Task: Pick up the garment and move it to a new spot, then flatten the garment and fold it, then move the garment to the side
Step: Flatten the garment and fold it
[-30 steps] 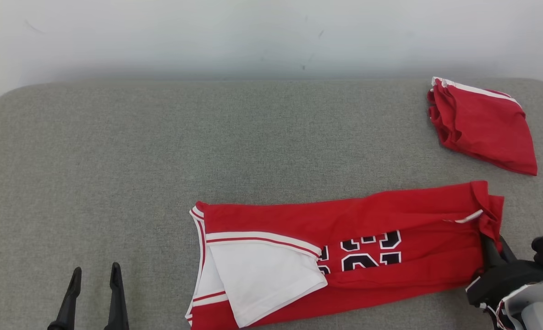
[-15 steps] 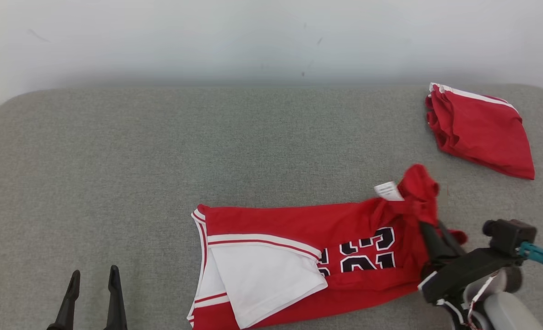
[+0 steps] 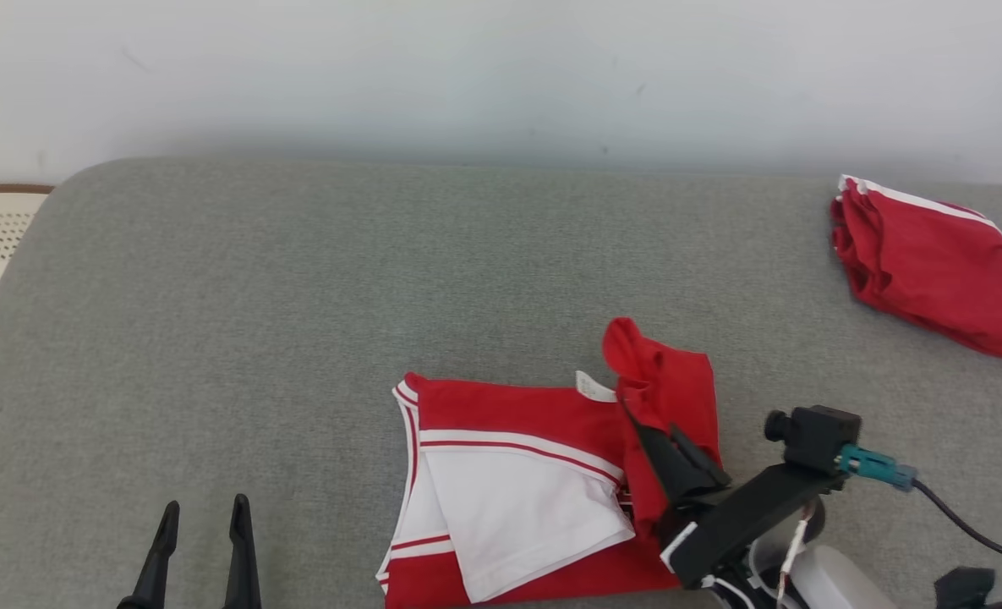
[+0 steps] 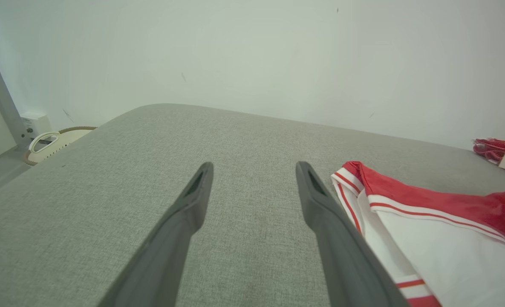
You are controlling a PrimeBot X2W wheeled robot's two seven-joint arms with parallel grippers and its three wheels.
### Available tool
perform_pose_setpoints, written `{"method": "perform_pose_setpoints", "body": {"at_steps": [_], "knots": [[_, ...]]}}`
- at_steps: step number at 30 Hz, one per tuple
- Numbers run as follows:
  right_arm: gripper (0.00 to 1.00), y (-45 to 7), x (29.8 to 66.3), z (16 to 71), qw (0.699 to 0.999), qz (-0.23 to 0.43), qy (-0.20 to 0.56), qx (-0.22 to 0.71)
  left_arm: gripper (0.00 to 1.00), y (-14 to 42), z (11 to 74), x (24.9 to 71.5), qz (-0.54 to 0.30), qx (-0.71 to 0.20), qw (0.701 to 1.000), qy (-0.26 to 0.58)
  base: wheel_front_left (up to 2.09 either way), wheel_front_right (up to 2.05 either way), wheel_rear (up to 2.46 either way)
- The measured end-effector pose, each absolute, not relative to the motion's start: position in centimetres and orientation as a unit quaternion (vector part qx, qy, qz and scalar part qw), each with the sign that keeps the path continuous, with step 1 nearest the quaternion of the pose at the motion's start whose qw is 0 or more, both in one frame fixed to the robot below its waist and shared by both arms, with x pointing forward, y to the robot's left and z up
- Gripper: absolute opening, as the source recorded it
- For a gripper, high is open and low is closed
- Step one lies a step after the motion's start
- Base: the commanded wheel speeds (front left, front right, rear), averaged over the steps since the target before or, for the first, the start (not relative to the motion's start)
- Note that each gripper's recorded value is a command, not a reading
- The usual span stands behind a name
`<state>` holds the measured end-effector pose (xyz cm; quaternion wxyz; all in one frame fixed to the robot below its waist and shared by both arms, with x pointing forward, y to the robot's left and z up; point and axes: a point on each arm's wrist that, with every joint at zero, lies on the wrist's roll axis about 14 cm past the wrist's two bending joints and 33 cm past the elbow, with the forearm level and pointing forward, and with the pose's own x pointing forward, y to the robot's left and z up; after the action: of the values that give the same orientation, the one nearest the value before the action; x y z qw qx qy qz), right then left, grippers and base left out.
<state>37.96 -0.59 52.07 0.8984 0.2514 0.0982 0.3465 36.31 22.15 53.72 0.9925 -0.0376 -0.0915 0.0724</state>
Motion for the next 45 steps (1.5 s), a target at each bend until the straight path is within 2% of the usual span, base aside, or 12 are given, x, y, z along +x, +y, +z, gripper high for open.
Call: {"method": "perform_pose_setpoints", "body": {"at_steps": [7,14,22,31,32,33,34,39,45], "knots": [[0.0,4.6,36.9,52.4,0.87,0.406,0.11,0.256,1.0,22.9,53.7,35.5,0.084,-0.04,0.992,-0.09,0.0,0.0,0.0],[0.0,8.3,36.4,51.0,0.856,0.431,0.139,0.25,1.0,23.1,53.6,35.1,0.085,-0.041,0.992,-0.089,0.0,0.0,0.0],[0.0,9.7,37.3,47.7,0.861,0.419,0.174,0.228,1.0,23.3,53.3,34.7,0.089,-0.047,0.991,-0.083,0.0,0.0,0.0],[0.0,11.0,37.6,46.4,0.859,0.416,0.185,0.234,1.0,23.8,53.0,34.6,0.097,-0.047,0.991,-0.077,0.0,0.0,0.0],[0.27,11.1,37.6,46.4,0.859,0.416,0.184,0.235,1.0,23.9,52.9,34.6,0.098,-0.047,0.991,-0.076,0.0,0.0,0.0],[0.86,11.2,37.6,46.4,0.859,0.416,0.184,0.235,1.0,23.9,52.9,34.6,0.098,-0.047,0.991,-0.076,0.0,0.0,0.0],[1.0,11.2,37.6,46.5,0.859,0.416,0.182,0.235,1.0,23.9,52.9,34.5,0.098,-0.047,0.991,-0.076,0.0,0.0,0.0],[1.0,11.7,37.6,47.8,0.854,0.419,0.168,0.259,1.0,24.1,53.0,34.6,0.1,-0.045,0.991,-0.078,0.0,0.0,0.0],[1.0,10.8,38.5,50.7,0.856,0.434,0.116,0.256,1.0,24.0,53.1,34.8,0.097,-0.046,0.991,-0.079,0.0,0.0,0.0]]}}
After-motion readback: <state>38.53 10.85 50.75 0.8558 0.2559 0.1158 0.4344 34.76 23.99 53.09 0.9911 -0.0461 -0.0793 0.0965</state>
